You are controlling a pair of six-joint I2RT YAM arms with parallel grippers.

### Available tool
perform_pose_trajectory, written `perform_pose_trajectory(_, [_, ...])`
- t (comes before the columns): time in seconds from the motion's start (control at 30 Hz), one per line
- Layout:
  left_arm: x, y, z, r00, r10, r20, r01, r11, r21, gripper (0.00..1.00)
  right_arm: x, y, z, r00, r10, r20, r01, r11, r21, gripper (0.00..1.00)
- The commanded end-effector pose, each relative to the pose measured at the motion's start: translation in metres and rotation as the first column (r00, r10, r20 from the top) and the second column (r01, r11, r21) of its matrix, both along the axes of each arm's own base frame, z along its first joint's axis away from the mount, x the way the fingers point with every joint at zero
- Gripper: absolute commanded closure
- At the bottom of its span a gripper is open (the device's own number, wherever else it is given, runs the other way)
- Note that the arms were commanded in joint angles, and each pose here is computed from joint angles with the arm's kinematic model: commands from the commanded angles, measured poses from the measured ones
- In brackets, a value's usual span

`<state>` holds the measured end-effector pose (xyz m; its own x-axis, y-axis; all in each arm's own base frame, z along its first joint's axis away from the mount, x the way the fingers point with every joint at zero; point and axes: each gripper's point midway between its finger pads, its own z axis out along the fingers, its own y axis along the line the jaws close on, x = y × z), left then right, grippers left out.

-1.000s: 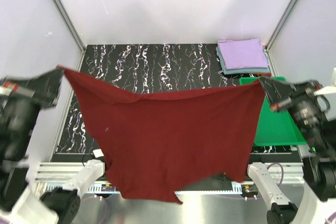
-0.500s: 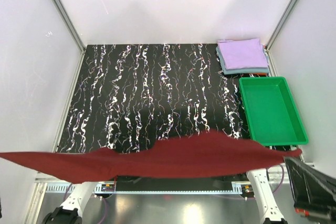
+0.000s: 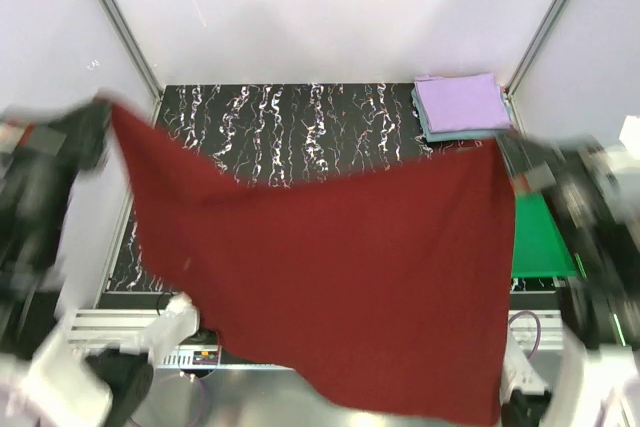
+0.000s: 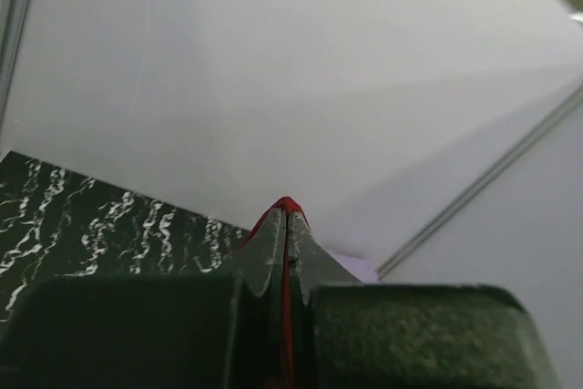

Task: Fold and stack the t-shirts
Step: Flatten the tshirt out

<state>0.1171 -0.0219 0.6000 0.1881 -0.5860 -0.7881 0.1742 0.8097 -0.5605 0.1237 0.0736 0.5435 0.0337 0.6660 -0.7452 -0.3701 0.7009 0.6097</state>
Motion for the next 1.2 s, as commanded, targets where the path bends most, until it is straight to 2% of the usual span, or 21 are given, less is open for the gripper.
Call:
perform_pose_trajectory(0.0, [0.126,0.002,-0.021,0.981,0.113,-0.16,-0.095,0.989,0.116,1.0,0.133,-0.008,-0.054,0.986,-0.029,-0.165,0.026,0.999,-0.02,1.0])
perform_pose_trajectory(0.07, [0.169,0.006,-0.046,0.961,0.169,-0.219,-0.133,0.976,0.173,1.0,0.162,-0.002,-0.071,0.983,0.016,-0.185,-0.017,1.0,-0.005,1.0])
perform_pose_trajectory(0.1, [0.186,0.013,-0.061,0.945,0.219,-0.243,-0.173,0.965,0.197,1.0,0.191,0.002,-0.092,0.978,0.043,-0.203,-0.043,0.999,0.004,1.0])
perform_pose_trajectory(0.17, [0.217,0.018,-0.067,0.943,0.265,-0.203,-0.22,0.95,0.222,1.0,0.229,0.012,-0.13,0.957,0.102,-0.27,-0.096,0.995,0.035,1.0])
perform_pose_trajectory(0.23, [0.255,0.018,-0.115,0.918,0.292,-0.27,-0.223,0.94,0.259,1.0,0.258,0.024,-0.156,0.958,0.129,-0.257,-0.126,0.992,0.03,1.0])
perform_pose_trajectory(0.27, [0.271,0.016,-0.121,0.923,0.29,-0.251,-0.227,0.941,0.251,1.0,0.28,0.037,-0.187,0.939,0.15,-0.309,-0.151,0.988,0.02,1.0])
perform_pose_trajectory(0.33, [0.316,0.008,-0.175,0.901,0.261,-0.348,-0.167,0.946,0.277,1.0,0.304,0.049,-0.206,0.939,0.173,-0.296,-0.178,0.984,0.012,1.0])
perform_pose_trajectory(0.37, [0.332,0.004,-0.189,0.897,0.243,-0.37,-0.145,0.951,0.273,1.0,0.325,0.059,-0.239,0.916,0.19,-0.353,-0.196,0.98,0.019,1.0])
perform_pose_trajectory(0.43, [0.358,-0.002,-0.209,0.895,0.195,-0.402,-0.091,0.961,0.262,1.0,0.35,0.065,-0.249,0.916,0.196,-0.35,-0.204,0.979,0.013,1.0])
perform_pose_trajectory(0.47, [0.38,-0.003,-0.239,0.873,0.187,-0.45,-0.068,0.961,0.267,1.0,0.368,0.069,-0.279,0.893,0.199,-0.404,-0.21,0.978,0.017,1.0])
perform_pose_trajectory(0.53, [0.404,-0.001,-0.247,0.883,0.139,-0.448,-0.026,0.968,0.249,1.0,0.391,0.073,-0.277,0.901,0.209,-0.38,-0.221,0.975,0.014,1.0])
perform_pose_trajectory(0.57, [0.421,-0.002,-0.267,0.871,0.114,-0.478,0.001,0.972,0.235,1.0,0.404,0.074,-0.297,0.888,0.205,-0.411,-0.219,0.976,0.013,1.0])
perform_pose_trajectory(0.63, [0.438,-0.005,-0.278,0.871,0.029,-0.491,0.078,0.978,0.194,1.0,0.422,0.078,-0.282,0.903,0.218,-0.37,-0.236,0.972,-0.005,1.0])
perform_pose_trajectory(0.67, [0.447,0.005,-0.266,0.888,0.023,-0.46,0.067,0.981,0.179,1.0,0.432,0.078,-0.294,0.898,0.213,-0.386,-0.236,0.972,-0.014,1.0])
perform_pose_trajectory(0.7, [0.458,0.009,-0.283,0.877,-0.008,-0.48,0.095,0.983,0.158,1.0,0.442,0.078,-0.281,0.908,0.21,-0.362,-0.233,0.972,-0.02,1.0])
perform_pose_trajectory(0.77, [0.471,0.011,-0.276,0.893,-0.035,-0.449,0.105,0.986,0.131,1.0,0.456,0.079,-0.292,0.906,0.202,-0.371,-0.23,0.973,-0.033,1.0])
perform_pose_trajectory(0.8, [0.479,0.01,-0.286,0.885,-0.066,-0.462,0.132,0.985,0.113,1.0,0.463,0.08,-0.281,0.916,0.204,-0.347,-0.231,0.972,-0.039,1.0])
perform_pose_trajectory(0.9, [0.485,0.009,-0.29,0.877,-0.099,-0.471,0.153,0.985,0.078,1.0,0.479,0.08,-0.289,0.916,0.198,-0.35,-0.231,0.971,-0.055,1.0])
perform_pose_trajectory(0.97, [0.482,0.014,-0.297,0.863,-0.08,-0.499,0.132,0.989,0.07,1.0,0.487,0.073,-0.299,0.916,0.168,-0.364,-0.208,0.975,-0.074,1.0])
perform_pose_trajectory(1.1, [0.471,0.052,-0.303,0.818,0.06,-0.572,-0.025,0.997,0.069,1.0,0.502,0.054,-0.299,0.914,0.135,-0.383,-0.171,0.984,-0.06,1.0])
perform_pose_trajectory(1.17, [0.461,0.063,-0.307,0.792,0.081,-0.605,-0.068,0.997,0.045,1.0,0.505,0.048,-0.303,0.91,0.107,-0.401,-0.15,0.986,-0.078,1.0])
